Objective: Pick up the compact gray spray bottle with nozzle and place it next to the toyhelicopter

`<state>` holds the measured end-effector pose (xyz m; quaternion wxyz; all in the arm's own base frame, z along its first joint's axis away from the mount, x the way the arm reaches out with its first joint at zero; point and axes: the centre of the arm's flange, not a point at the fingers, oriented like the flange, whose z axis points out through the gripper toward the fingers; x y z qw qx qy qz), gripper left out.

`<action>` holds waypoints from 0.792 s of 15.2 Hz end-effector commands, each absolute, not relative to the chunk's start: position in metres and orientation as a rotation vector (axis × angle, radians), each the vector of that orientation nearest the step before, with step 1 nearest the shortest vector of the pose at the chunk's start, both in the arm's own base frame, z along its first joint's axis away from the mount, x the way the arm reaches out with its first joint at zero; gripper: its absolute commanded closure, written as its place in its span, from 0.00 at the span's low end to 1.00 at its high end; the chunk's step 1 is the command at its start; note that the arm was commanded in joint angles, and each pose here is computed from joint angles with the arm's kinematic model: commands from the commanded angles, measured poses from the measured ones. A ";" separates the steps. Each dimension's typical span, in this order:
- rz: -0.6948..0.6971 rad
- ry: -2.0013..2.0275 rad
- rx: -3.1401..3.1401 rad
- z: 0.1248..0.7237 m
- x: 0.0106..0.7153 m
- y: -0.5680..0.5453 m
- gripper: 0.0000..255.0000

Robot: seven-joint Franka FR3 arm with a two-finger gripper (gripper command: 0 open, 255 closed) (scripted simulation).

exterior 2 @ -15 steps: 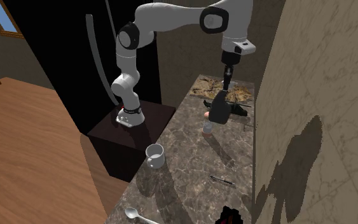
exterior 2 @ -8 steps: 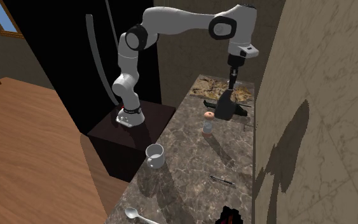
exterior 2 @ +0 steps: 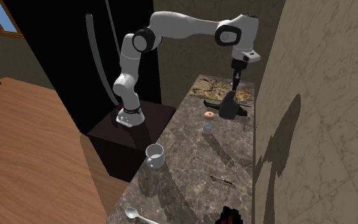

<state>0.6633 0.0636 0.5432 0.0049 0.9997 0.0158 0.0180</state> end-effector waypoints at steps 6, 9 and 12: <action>0.058 0.049 3.131 0.506 0.664 0.064 1.00; 0.058 0.049 3.131 0.490 0.664 0.064 1.00; 0.058 0.049 3.131 0.474 0.664 0.064 1.00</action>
